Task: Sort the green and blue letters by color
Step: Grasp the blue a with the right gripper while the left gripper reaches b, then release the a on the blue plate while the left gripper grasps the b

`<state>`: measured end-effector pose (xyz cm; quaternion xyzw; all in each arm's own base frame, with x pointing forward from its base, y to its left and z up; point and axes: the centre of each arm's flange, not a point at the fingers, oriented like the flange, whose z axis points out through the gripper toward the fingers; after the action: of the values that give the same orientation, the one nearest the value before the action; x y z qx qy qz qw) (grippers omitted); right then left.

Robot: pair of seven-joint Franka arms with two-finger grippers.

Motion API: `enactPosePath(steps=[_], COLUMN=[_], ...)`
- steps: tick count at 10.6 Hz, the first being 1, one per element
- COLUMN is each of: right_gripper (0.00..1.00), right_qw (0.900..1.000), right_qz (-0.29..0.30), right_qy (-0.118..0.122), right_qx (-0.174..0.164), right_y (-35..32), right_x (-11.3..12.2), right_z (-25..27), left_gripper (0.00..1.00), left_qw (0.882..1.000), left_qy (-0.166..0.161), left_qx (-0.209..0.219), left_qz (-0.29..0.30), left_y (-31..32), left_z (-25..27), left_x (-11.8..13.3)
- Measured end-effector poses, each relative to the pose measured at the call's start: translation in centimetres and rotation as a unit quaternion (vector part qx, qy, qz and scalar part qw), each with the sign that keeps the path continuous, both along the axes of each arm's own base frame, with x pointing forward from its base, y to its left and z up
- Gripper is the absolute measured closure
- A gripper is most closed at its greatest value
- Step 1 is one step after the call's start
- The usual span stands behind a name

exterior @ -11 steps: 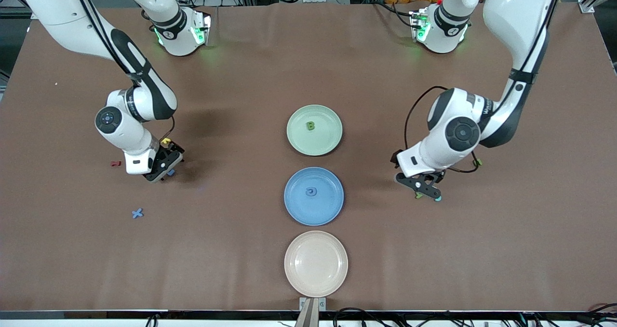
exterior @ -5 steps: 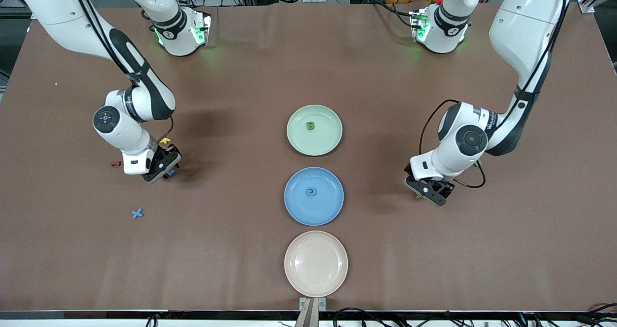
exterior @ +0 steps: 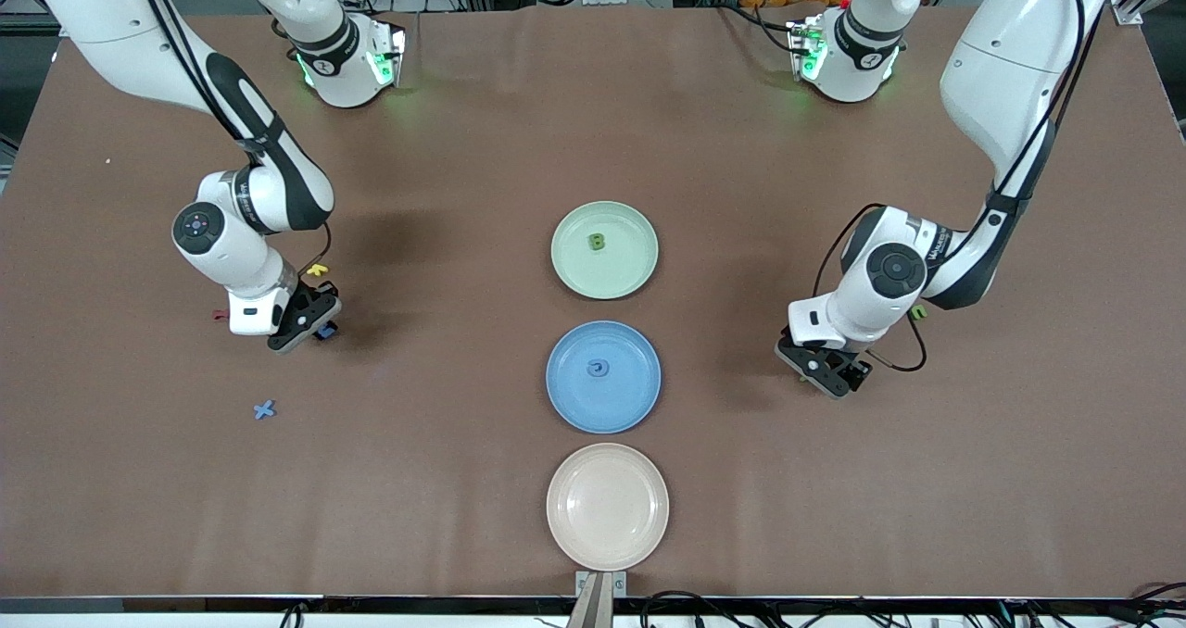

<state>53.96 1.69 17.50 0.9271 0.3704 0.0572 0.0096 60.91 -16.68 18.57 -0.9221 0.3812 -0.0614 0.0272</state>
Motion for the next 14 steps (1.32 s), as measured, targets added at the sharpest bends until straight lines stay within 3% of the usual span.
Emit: enactPosePath(steps=[2,4,6,8,11,14], right_gripper=[0.72,0.72,0.72,0.72,0.72,0.72], right_qw=[0.997,0.988,0.972,0.954,0.931,0.919], right_qz=[-0.072,-0.152,-0.233,-0.297,-0.356,-0.377], right_qy=[-0.006,0.010,0.034,0.028,0.017,0.018], right_qx=[0.011,0.019,0.023,0.037,0.082,0.117], right_y=[0.6,3.3,9.3,15.2,24.2,32.5], right_x=[0.7,2.1,4.0,5.3,6.7,7.4], right_z=[0.6,1.9,4.8,7.7,9.4,9.0], left_gripper=[0.00,0.06,0.16,0.14,0.14,0.15], left_qw=[1.000,0.999,0.999,0.999,0.999,0.999], left_qy=[0.000,-0.005,-0.007,-0.009,-0.008,-0.009], left_qx=[-0.001,0.016,0.021,0.021,0.021,0.020], left_qz=[-0.011,-0.042,-0.048,-0.046,-0.043,-0.046], left_y=[-1.0,-1.6,-1.5,-1.3,-0.8,-0.7], left_z=[-0.2,-0.5,-0.6,-0.5,-0.7,-0.8], left_x=[-0.3,-0.6,-0.6,-0.3,-0.1,0.1])
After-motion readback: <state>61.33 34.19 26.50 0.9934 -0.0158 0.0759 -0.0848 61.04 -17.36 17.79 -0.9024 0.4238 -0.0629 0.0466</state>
